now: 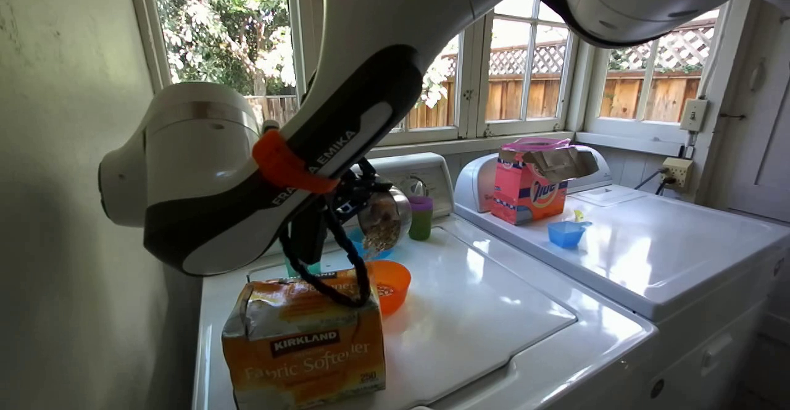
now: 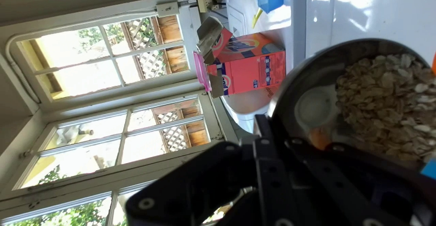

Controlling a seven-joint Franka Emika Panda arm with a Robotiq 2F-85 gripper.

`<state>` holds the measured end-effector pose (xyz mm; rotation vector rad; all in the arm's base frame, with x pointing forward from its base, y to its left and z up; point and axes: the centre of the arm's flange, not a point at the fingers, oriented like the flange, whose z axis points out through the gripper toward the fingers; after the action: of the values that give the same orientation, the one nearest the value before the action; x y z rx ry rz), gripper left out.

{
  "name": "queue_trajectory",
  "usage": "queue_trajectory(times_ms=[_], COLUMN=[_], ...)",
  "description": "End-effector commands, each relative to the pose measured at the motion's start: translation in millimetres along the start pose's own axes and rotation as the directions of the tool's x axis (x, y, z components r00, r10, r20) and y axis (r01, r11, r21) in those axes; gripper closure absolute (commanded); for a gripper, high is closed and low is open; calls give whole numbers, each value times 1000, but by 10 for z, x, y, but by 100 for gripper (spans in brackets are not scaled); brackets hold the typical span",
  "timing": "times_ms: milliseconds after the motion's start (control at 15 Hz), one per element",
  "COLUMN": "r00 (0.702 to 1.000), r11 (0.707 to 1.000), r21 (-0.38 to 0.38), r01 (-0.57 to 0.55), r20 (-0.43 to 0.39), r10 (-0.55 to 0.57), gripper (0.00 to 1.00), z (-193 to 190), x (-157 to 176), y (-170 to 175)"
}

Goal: Pour the contents in the silver bowl into the orange bowl

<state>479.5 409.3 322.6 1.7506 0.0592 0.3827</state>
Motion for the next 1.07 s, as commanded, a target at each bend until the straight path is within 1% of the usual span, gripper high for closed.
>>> queue_trajectory(times_ms=[0,467,1000], r00=[1000,1000,999], r11=[996,990,970], r21=[-84,-142,-244], r01=[6,-4,-19], r20=[-16,-28,-32], r10=[-8,0,11], gripper=[99,99,99], z=[-173,-238,-360], x=[84,97,25], y=[-79,-105,-89])
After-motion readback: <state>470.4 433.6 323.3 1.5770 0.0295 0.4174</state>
